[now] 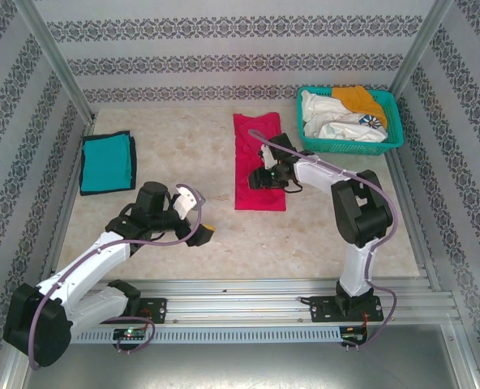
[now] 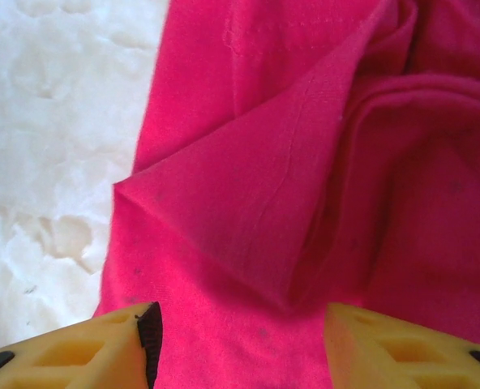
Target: Fold and stack the t-shirts
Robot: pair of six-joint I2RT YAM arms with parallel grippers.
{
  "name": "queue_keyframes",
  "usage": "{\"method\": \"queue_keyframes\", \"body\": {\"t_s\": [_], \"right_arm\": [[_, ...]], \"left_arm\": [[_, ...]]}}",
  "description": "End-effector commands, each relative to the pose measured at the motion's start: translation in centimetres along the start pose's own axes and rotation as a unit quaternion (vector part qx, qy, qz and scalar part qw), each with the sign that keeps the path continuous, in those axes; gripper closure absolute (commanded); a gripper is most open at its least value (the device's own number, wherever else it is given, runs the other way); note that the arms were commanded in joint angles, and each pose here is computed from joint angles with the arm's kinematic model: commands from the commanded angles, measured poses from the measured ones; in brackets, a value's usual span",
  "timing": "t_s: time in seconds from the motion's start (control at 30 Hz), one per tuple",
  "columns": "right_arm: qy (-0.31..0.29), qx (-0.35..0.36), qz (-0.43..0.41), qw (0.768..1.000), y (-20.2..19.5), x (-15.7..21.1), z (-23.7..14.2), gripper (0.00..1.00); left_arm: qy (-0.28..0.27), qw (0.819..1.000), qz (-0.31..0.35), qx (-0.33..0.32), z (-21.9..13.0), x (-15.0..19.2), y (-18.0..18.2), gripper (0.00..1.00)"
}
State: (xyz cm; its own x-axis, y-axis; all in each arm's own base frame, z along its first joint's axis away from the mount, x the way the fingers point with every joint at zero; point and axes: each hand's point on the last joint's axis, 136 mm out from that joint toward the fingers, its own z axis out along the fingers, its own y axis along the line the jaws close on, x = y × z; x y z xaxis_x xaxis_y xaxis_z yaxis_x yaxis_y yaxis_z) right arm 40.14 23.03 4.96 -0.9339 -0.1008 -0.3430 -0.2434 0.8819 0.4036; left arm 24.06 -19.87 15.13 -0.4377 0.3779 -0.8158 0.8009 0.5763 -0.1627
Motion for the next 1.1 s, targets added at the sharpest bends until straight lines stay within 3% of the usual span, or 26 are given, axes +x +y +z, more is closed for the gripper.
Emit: {"method": "queue_keyframes", "body": {"t_s": [0.0,0.27,0.47,0.83,0.97,1.07], "right_arm": [[-0.004,-0.024,0.016,1.0,1.1,-1.6,0.2,0.45],[-0.025,-0.051,-0.037,0.998,4.8,-4.7,0.0,0.45],[-0.053,-0.068,-0.052,0.995,5.2,-6.6,-1.4,0.44],[-0.083,0.019,0.049,0.995,-3.5,-3.3,-3.7,0.45],[-0.119,0.037,0.096,0.988,-5.5,-3.2,-5.0,0.45],[-0.113,0.035,0.137,0.983,-6.7,-2.8,-4.5,0.48]], "left_arm": [[-0.026,1.0,0.008,0.002,-0.3,-1.0,-0.1,0.0],[-0.029,1.0,0.008,0.004,-0.1,-1.1,-0.1,0.0],[-0.031,1.0,0.004,0.003,0.0,-1.0,0.0,0.0],[-0.071,0.996,-0.043,0.017,1.8,-2.7,0.8,0.0],[-0.087,0.995,-0.046,0.036,4.4,-4.0,0.2,0.0],[-0.082,0.994,-0.032,0.057,7.3,-4.5,-0.8,0.0]]}}
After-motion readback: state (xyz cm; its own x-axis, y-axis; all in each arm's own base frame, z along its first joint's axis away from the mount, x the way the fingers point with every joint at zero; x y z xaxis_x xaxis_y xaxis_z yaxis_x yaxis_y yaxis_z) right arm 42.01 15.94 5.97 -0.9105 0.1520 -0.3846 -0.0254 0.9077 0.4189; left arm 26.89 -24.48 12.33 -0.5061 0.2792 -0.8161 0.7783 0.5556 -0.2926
